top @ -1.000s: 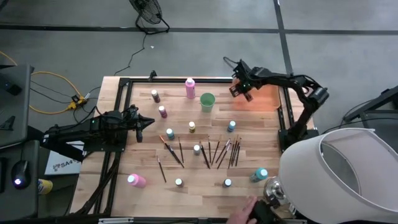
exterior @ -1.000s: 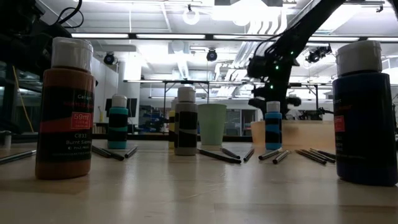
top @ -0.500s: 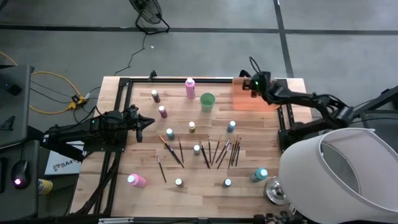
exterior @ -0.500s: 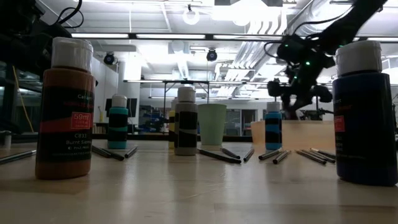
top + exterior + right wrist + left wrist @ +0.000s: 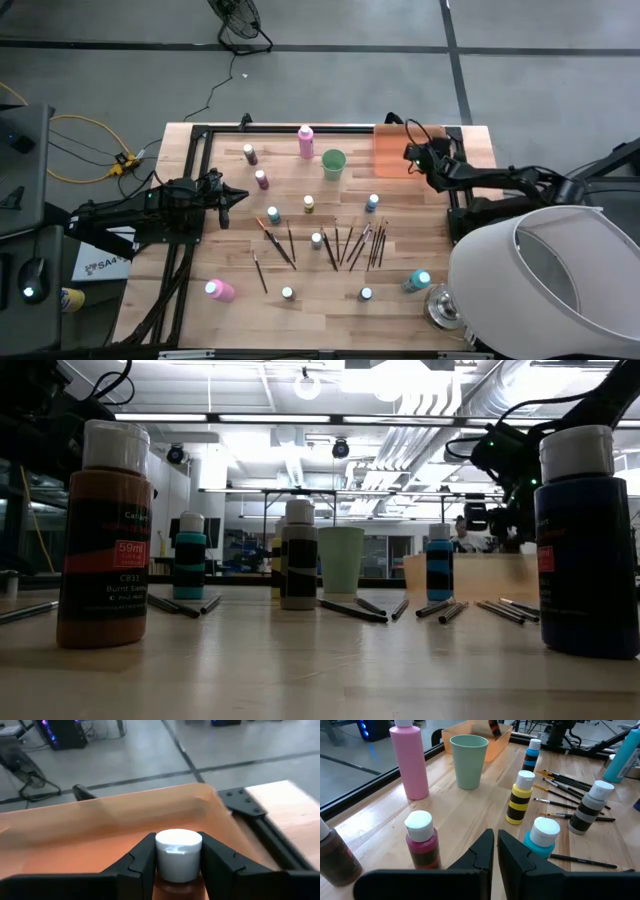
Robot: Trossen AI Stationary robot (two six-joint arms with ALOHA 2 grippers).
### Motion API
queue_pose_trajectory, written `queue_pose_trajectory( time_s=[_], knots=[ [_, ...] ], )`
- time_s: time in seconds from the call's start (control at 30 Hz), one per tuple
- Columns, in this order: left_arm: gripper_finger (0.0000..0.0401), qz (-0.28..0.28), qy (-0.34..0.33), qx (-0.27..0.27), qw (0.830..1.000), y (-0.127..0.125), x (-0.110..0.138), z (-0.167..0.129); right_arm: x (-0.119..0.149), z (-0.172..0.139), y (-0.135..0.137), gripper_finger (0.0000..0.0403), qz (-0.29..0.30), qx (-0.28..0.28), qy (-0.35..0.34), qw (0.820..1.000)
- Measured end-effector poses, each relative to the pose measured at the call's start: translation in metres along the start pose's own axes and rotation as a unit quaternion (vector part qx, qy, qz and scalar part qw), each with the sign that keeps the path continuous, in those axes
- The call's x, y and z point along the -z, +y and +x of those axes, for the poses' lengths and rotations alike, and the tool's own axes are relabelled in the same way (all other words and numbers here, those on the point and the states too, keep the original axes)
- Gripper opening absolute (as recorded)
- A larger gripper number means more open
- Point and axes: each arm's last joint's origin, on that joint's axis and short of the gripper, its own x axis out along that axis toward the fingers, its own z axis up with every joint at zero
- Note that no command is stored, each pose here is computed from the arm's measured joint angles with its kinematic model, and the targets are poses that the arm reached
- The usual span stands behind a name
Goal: Pick & Place Paint Supplies
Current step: Put the middle small brown paint bottle into the orange bin, then put the right small blue paint bottle into the orange bin
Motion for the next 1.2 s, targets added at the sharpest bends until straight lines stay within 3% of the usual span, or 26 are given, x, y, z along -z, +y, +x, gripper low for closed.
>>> queue_pose_trajectory(
  time_s=[0.23, 0.5, 0.67, 0.93, 1.2],
  knots=[
    [0.0022, 0.000, 0.000, 0.000, 1.000, 0.000, 0.000, 0.000, 0.013, -0.007, -0.008, 0.0126, -0.024, 0.030, -0.040, 0.998],
    [0.0022, 0.000, 0.000, 0.000, 1.000, 0.000, 0.000, 0.000, 0.027, -0.011, -0.019, 0.0123, -0.008, 0.040, -0.058, 0.997],
    [0.0022, 0.000, 0.000, 0.000, 1.000, 0.000, 0.000, 0.000, 0.033, -0.013, -0.022, 0.0144, -0.017, 0.035, -0.055, 0.998],
    [0.0022, 0.000, 0.000, 0.000, 1.000, 0.000, 0.000, 0.000, 0.035, -0.016, -0.020, 0.0141, -0.027, 0.019, -0.048, 0.998],
    [0.0022, 0.000, 0.000, 0.000, 1.000, 0.000, 0.000, 0.000, 0.038, -0.017, -0.018, 0.0165, -0.054, -0.015, -0.006, 0.998]
  ],
)
